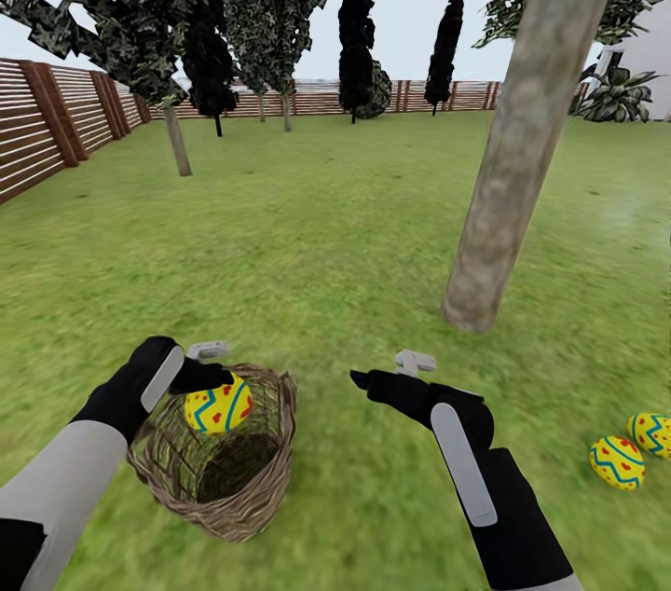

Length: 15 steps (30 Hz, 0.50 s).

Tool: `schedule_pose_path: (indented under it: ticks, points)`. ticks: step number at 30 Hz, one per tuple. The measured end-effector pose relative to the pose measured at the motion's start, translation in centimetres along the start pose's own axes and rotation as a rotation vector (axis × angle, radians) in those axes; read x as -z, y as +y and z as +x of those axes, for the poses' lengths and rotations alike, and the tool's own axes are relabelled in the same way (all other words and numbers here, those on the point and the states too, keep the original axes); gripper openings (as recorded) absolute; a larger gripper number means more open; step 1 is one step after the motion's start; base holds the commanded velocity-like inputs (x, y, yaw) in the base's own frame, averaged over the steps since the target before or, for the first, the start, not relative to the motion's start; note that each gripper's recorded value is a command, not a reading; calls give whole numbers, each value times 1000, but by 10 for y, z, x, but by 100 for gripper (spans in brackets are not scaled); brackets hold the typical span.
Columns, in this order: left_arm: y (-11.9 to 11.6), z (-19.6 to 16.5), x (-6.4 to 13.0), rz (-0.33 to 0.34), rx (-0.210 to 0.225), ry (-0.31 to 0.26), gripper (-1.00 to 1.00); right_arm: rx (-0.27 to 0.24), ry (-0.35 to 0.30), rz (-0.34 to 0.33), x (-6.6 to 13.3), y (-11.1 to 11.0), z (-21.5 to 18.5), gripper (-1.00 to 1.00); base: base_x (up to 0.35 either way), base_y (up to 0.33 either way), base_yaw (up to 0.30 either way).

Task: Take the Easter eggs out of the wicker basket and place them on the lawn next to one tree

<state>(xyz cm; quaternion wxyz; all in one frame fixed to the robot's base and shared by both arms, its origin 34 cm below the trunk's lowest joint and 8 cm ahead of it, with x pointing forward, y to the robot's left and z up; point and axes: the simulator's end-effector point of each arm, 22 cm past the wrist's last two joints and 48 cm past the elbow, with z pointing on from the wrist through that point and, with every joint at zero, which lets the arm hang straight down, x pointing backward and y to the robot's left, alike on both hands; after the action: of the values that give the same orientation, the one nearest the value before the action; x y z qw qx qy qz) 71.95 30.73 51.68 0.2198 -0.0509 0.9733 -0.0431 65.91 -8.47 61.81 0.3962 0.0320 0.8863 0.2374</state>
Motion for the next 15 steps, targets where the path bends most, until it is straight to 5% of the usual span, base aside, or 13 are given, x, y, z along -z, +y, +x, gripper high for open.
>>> schedule_pose_path:
  ticks: [15]
  points:
    - [-3,-23,28,-9,-1,-4,-100,0,0,0,13,14,-27,100,-198,0,0]
